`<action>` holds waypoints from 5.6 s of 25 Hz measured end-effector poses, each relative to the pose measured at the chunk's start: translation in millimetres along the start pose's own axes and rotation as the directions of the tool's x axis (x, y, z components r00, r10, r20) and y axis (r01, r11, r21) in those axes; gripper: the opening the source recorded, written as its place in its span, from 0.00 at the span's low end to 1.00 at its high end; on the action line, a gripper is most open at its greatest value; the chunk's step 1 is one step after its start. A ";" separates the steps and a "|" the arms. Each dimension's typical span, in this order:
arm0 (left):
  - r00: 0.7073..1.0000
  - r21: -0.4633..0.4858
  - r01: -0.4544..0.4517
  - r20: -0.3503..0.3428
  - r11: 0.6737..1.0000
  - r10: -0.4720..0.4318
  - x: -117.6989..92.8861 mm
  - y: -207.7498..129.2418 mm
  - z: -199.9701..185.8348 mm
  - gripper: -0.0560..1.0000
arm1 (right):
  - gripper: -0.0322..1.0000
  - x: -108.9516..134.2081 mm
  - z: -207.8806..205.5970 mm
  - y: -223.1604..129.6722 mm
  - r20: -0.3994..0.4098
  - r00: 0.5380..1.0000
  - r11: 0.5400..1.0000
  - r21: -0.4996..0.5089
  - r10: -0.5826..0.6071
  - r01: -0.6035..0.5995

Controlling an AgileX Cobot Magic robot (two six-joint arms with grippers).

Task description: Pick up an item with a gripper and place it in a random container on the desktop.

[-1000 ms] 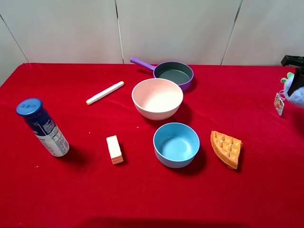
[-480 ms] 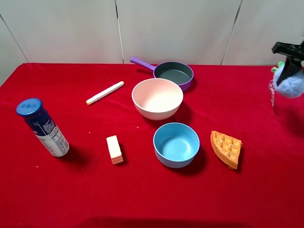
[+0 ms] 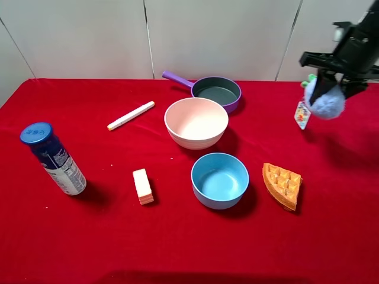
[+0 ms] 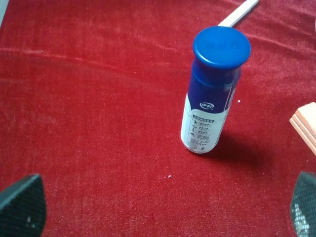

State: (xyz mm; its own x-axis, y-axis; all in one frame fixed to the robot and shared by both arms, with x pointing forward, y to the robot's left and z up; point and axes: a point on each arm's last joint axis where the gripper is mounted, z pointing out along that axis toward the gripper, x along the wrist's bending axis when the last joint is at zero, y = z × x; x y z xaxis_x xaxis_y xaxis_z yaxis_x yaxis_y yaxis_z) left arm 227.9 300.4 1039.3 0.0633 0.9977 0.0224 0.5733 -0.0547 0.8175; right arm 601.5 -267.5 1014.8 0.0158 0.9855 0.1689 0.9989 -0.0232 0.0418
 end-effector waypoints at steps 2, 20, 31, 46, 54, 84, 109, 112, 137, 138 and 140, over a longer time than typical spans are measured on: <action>1.000 0.000 0.000 0.000 1.000 0.000 0.0 0.0 0.0 0.99 | 0.27 12.4 2.0 -1.6 -0.003 1.000 1.000 0.006 -0.024 0.024; 1.000 0.000 0.000 0.000 1.000 0.000 0.0 0.0 0.0 0.99 | 0.27 124.2 -27.0 -8.5 -0.051 0.976 0.972 -0.119 -0.210 0.203; 1.000 0.000 0.000 0.000 1.000 0.000 0.0 0.0 0.0 0.99 | 0.27 175.7 -19.4 -37.1 -0.069 0.947 0.948 -0.092 -0.312 0.306; 1.000 0.000 0.000 0.000 1.000 0.000 0.0 0.0 0.0 0.99 | 0.27 205.5 7.0 -50.5 -0.088 0.928 0.932 -0.028 -0.362 0.361; 1.000 0.000 0.000 0.000 1.000 0.000 0.0 0.0 0.0 0.99 | 0.27 210.3 38.0 -39.1 -0.092 0.924 0.929 -0.025 -0.370 0.370; 1.000 0.000 0.000 0.000 1.000 0.000 0.0 0.0 0.0 0.99 | 0.27 213.7 106.8 -9.4 -0.038 0.919 0.914 -0.127 -0.393 0.386; 1.000 0.000 0.000 0.000 1.000 0.000 0.0 0.0 0.0 0.99 | 0.70 208.2 104.4 -12.4 0.008 0.909 0.906 -0.080 -0.417 0.416; 1.000 0.000 0.000 0.000 1.000 0.000 0.0 0.0 0.0 0.99 | 0.70 208.5 93.8 -13.8 0.009 0.905 0.901 -0.093 -0.425 0.424; 1.000 0.000 0.000 0.000 1.000 0.000 0.0 0.0 0.0 0.99 | 0.70 199.3 25.7 -42.1 0.012 0.886 0.886 0.002 -0.464 0.464; 1.000 0.000 0.000 0.000 1.000 0.000 0.0 0.0 0.0 0.99 | 0.70 199.5 21.2 -43.2 0.007 0.884 0.884 -0.009 -0.467 0.467; 1.000 0.000 0.000 0.000 1.000 0.000 0.0 0.0 0.0 0.99 | 0.70 199.0 13.6 -46.2 0.001 0.879 0.878 -0.024 -0.478 0.477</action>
State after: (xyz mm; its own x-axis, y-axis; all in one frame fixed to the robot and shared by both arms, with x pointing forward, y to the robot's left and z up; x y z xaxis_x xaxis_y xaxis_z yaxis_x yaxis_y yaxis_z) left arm 227.9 300.4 1039.3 0.0633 0.9977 0.0224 0.5733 -0.0547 0.8175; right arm 559.2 -68.0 1033.1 -0.4631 0.8770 0.1279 0.8838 0.4461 0.1411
